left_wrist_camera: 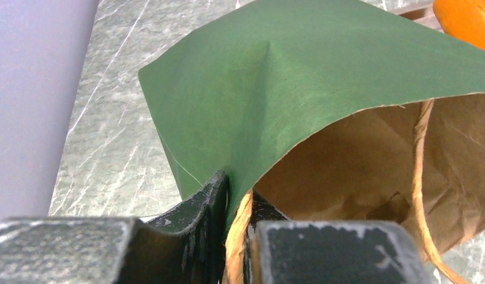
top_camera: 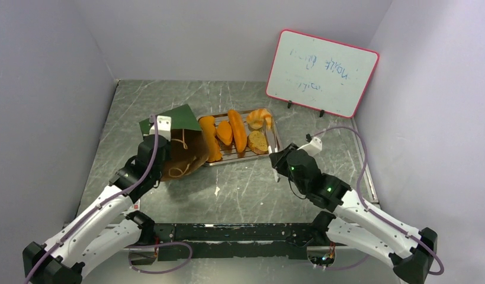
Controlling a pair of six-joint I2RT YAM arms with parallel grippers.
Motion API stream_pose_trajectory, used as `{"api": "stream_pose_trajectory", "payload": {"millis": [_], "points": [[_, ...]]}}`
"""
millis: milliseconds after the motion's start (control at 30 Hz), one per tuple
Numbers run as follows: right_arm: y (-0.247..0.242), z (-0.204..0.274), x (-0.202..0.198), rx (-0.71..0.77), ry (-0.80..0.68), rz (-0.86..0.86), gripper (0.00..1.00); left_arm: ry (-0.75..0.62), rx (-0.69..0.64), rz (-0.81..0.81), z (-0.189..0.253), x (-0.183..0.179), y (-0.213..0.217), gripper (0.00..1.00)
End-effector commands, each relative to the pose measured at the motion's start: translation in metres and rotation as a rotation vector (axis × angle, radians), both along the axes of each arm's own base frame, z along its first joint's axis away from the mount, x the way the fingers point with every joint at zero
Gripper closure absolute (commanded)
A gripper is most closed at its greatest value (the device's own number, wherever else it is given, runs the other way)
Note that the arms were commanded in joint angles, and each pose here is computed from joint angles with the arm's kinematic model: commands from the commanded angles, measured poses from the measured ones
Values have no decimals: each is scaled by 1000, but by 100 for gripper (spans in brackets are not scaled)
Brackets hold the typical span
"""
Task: Take the fake bread out of the paper bag
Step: Place the fake bread in the container.
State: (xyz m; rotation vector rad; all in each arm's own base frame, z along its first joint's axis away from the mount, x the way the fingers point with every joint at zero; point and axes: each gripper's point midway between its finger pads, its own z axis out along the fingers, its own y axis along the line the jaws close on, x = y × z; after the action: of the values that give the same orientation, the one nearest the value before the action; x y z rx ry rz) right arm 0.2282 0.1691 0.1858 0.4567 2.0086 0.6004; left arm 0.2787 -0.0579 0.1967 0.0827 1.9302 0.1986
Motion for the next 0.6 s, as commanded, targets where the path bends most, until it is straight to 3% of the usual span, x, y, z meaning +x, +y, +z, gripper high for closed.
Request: {"api": "stream_pose_trajectory", "payload": {"millis": [0,567], "points": [[-8,6,8,86,-51,-90,100,-27,6,-71,3,0,-6,93],[9,-35,-1,182,56,-55,100,-81,-81,-13,39,9,-9,93]]}}
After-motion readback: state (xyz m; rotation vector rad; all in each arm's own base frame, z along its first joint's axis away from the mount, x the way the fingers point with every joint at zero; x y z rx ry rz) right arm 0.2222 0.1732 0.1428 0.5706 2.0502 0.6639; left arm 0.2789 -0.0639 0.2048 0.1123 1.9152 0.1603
